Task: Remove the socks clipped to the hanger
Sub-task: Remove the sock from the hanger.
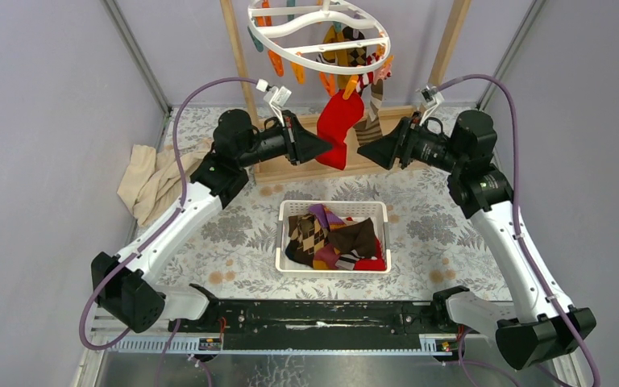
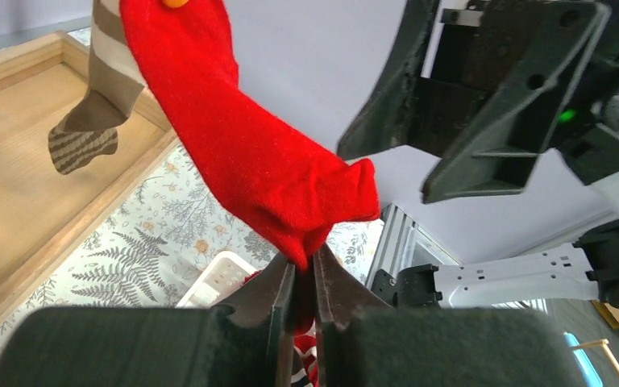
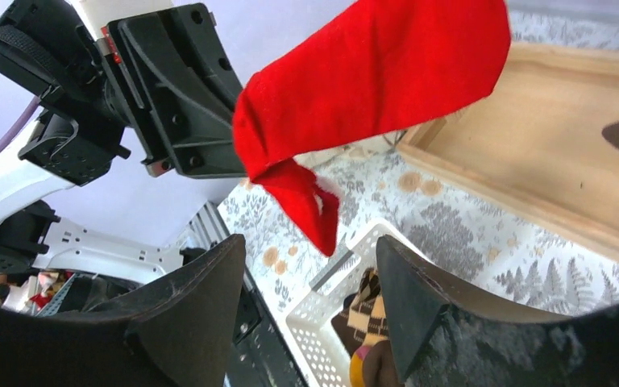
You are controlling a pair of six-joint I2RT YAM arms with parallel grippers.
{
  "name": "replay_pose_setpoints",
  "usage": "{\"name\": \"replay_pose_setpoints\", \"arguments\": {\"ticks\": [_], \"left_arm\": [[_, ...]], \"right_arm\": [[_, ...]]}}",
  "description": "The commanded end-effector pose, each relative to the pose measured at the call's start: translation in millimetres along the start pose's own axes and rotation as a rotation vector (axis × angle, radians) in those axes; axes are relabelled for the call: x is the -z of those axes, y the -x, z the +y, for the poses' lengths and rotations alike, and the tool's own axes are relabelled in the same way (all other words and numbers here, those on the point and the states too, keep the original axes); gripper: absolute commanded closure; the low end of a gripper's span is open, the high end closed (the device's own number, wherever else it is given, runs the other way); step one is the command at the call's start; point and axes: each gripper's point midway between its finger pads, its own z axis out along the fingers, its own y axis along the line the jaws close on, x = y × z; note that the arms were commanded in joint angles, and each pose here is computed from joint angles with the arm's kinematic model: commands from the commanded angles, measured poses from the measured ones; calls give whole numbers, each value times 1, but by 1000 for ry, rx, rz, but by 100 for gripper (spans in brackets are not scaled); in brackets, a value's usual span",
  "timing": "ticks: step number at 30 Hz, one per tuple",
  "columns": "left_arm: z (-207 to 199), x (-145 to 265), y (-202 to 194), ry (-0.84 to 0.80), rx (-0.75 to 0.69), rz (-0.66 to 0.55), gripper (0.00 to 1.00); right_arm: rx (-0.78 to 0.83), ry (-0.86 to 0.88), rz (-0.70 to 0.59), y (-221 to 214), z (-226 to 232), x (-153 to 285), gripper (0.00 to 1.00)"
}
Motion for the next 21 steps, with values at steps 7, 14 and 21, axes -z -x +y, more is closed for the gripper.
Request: {"name": "replay_pose_setpoints", "arguments": {"ticks": [7,14,21], "left_arm": [[-21,8,2,-87,53,88,82],[-29,12,6,-111,80,94,81],[-40,15,16,-142,88,88,81]], "right_arm": [[188,65,-382,80,12,-4,34],[245,43,-471,107,1,-15,33],[240,73,-503,123,-11,-34,33]]}}
